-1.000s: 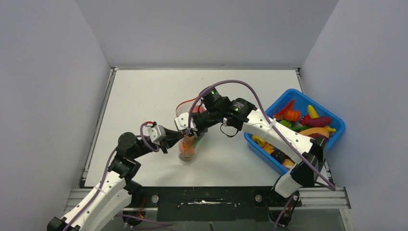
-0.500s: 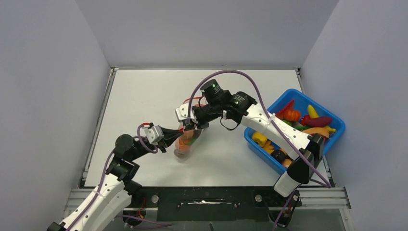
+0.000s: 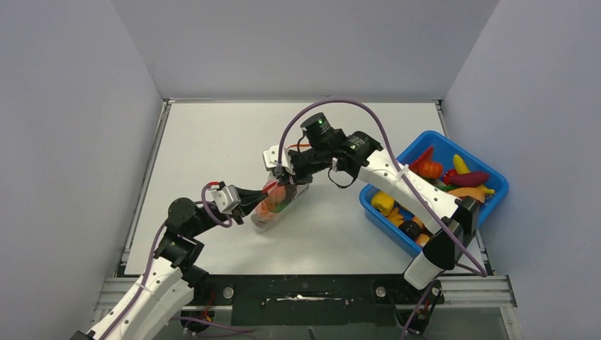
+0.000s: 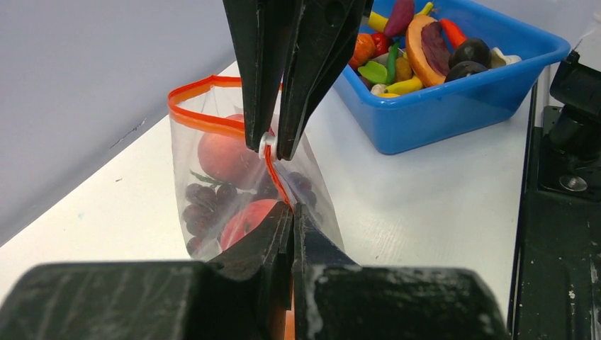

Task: Place the food in the zip-top bag and seal the zipper
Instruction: Zip the zipper food storage bag at the center of the board.

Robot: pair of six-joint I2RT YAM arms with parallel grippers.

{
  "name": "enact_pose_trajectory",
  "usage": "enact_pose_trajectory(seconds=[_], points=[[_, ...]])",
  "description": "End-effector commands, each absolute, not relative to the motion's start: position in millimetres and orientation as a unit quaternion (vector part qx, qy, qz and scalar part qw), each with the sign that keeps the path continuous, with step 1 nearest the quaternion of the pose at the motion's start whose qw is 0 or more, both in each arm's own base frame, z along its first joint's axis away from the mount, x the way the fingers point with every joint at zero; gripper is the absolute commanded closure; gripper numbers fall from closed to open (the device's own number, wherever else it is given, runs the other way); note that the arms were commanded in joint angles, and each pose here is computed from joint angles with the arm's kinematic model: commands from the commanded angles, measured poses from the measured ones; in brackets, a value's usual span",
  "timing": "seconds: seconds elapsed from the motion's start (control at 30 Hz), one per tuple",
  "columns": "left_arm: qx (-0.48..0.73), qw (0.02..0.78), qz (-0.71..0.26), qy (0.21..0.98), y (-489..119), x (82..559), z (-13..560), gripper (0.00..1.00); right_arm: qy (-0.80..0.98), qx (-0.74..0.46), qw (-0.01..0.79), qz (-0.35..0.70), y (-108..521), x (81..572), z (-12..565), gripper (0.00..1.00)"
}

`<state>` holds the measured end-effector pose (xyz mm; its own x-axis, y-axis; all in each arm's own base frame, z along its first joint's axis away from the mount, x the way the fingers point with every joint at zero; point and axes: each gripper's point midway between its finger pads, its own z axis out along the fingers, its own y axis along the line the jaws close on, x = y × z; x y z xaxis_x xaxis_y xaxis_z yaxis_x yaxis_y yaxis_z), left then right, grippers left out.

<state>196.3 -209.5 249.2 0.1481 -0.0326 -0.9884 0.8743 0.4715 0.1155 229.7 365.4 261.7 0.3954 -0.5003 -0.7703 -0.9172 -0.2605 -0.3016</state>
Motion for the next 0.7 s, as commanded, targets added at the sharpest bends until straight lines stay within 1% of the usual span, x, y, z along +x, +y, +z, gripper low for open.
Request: enact_pose_trajectory(seconds=[0.0, 0.23, 0.43, 0.47, 0.57, 0.6, 0.67], points=[[0.395, 0.681, -0.349, 0.509, -211, 188, 285, 1.00, 0.507, -0.714, 0.438, 0.201, 336, 270, 291, 1.00], [0.390, 0.679, -0.358, 0.508, -211, 186, 284, 1.00, 0.505, -0.717, 0.434, 0.206, 324, 265, 288, 1.00], [0.381, 0.673, -0.369, 0.516, -214, 190, 282, 1.00, 0.474, -0.722, 0.443, 0.240, 334, 255, 290, 1.00], [0.380, 0.671, -0.369, 0.518, -214, 190, 282, 0.99, 0.471, -0.722, 0.443, 0.247, 336, 253, 291, 1.00], [0.380, 0.666, -0.373, 0.522, -216, 191, 281, 0.79, 0.460, -0.723, 0.447, 0.256, 341, 250, 292, 1.00], [0.380, 0.664, -0.375, 0.524, -216, 192, 281, 0.74, 0.458, -0.723, 0.448, 0.259, 343, 249, 292, 1.00], [0.384, 0.659, -0.378, 0.524, -218, 192, 281, 0.69, 0.454, -0.722, 0.451, 0.263, 345, 249, 293, 1.00]])
